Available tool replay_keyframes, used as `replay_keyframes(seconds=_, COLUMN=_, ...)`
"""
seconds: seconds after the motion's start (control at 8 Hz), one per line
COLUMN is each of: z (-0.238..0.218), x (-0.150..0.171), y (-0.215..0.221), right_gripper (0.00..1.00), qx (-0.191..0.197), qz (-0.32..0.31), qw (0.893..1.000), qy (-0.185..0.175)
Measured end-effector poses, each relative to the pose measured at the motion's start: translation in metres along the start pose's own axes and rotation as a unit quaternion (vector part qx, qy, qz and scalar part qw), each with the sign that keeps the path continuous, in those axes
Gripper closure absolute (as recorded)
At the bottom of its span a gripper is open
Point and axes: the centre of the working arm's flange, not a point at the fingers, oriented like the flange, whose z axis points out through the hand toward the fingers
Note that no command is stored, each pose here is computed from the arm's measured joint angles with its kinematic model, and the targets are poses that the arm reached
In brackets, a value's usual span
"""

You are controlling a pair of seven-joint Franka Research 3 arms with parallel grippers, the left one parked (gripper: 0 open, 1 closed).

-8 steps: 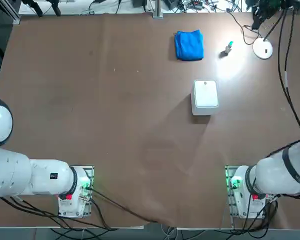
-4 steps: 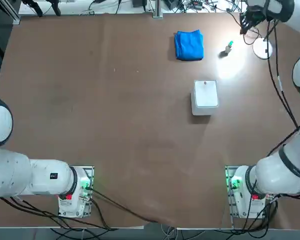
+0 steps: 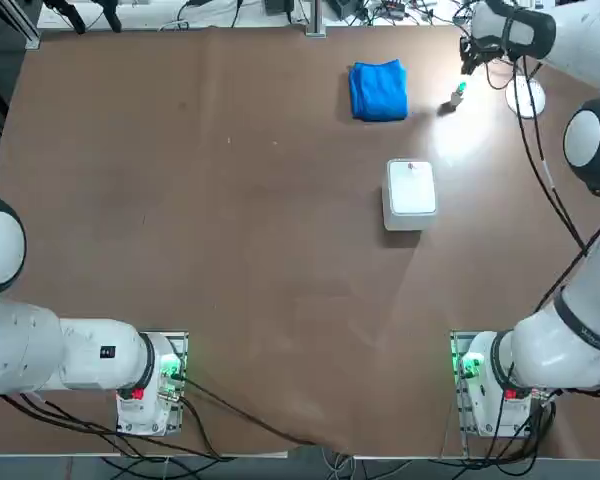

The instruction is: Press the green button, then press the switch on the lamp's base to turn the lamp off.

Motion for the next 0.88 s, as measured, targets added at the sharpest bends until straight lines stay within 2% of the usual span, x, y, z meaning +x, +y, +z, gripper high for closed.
replay_keyframes(seconds=0.88, z=0.024, x=-0.003, y=0.000, right_gripper=0.99, qx=0.000, qz=0.005, qw=1.000, qy=-0.003)
